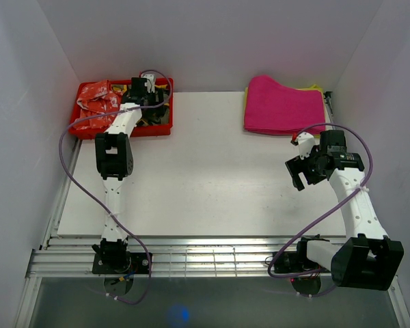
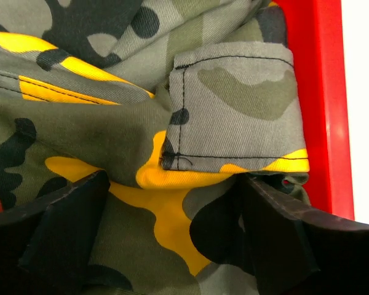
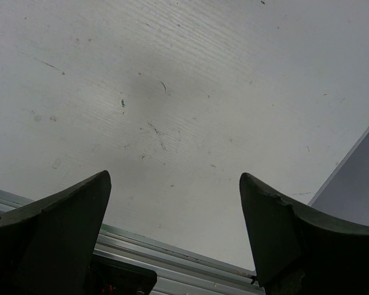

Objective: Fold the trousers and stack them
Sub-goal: Grab the trousers from the pile

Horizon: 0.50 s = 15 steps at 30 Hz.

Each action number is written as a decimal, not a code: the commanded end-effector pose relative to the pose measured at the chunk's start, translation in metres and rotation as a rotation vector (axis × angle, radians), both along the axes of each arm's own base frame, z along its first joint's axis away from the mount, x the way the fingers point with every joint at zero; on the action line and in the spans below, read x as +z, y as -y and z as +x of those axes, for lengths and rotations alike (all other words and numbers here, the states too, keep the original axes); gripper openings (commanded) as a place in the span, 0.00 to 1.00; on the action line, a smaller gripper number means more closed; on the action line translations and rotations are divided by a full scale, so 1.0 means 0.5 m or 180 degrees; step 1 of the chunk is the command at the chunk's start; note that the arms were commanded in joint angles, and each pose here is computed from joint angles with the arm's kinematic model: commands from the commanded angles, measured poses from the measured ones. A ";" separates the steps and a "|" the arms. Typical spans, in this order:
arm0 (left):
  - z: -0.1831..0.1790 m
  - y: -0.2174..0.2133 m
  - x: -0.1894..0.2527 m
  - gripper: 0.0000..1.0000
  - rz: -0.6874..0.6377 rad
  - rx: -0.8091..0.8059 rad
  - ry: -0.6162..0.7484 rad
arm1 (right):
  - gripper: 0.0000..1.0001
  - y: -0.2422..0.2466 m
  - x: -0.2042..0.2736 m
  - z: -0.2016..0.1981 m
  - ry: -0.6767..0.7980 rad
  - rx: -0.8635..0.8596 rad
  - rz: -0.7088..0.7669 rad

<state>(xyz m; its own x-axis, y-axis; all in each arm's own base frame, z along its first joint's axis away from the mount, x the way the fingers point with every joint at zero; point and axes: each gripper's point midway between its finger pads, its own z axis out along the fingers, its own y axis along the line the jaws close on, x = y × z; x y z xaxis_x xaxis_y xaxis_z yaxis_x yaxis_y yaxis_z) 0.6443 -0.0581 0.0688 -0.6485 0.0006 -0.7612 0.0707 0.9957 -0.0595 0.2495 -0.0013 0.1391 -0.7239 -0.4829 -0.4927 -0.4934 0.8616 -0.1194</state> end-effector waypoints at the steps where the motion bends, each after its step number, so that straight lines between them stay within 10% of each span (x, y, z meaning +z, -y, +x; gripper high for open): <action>1: -0.022 -0.024 -0.055 0.92 0.0187 0.0015 -0.0266 | 0.90 0.004 0.006 0.010 0.0058 -0.0023 -0.0019; 10: 0.007 0.022 0.113 0.08 -0.0138 -0.0288 0.0208 | 0.90 0.003 0.017 0.009 0.0101 -0.0023 -0.0010; 15: 0.014 0.020 0.355 0.00 -0.0271 -0.0234 0.0996 | 0.90 0.001 0.030 0.008 0.0176 -0.0009 0.0001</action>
